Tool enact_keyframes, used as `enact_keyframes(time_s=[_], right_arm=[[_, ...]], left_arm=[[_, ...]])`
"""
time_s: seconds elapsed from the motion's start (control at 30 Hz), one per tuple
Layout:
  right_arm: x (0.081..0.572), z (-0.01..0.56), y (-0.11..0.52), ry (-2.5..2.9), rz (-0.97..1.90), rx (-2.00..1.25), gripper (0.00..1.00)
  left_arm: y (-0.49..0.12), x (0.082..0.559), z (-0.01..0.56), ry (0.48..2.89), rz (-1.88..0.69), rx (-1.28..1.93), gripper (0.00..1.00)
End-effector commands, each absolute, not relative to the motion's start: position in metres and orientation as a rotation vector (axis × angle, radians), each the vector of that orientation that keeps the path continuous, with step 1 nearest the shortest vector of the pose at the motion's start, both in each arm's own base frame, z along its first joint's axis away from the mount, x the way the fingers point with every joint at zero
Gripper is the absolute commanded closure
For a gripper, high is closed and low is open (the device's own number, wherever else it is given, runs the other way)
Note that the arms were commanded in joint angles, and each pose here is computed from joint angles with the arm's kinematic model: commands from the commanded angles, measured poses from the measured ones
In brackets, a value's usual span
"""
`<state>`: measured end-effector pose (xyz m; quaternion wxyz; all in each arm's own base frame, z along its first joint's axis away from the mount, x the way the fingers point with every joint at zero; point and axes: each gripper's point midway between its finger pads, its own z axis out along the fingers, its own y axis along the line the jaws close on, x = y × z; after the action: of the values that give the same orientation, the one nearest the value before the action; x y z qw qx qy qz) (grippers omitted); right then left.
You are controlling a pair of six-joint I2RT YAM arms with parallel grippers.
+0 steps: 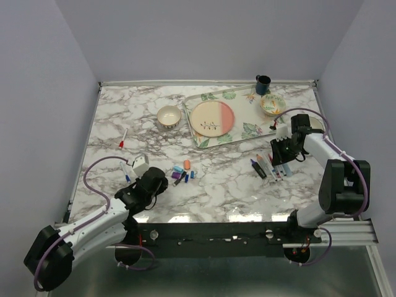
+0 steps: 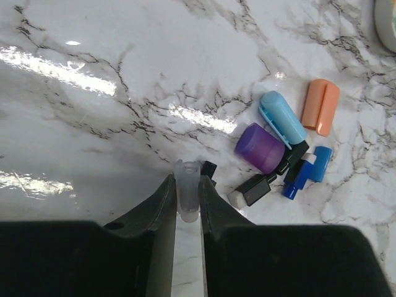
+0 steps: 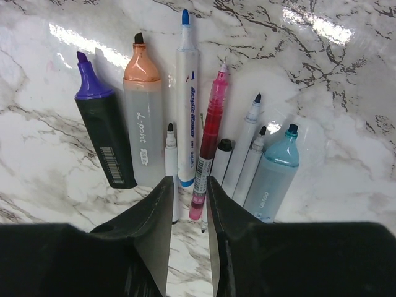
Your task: Open the pen caps
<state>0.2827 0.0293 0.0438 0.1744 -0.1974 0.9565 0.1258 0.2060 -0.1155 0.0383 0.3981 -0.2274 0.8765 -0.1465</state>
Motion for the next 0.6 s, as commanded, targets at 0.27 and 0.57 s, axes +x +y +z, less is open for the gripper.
enact_keyframes(time_s=[0.27, 0.57], right_arm=[[0.291, 0.071, 0.031, 2.621, 0.339, -0.580, 0.61], [0.293, 0.089, 0.037, 2.537, 0.358, -0.614, 0.61]], left_arm=[[-0.109, 0.229, 0.043, 2.199, -0.251, -0.587, 0.43], [-0.080, 0.264, 0.096, 2.045, -0.188, -0.658, 0.23]])
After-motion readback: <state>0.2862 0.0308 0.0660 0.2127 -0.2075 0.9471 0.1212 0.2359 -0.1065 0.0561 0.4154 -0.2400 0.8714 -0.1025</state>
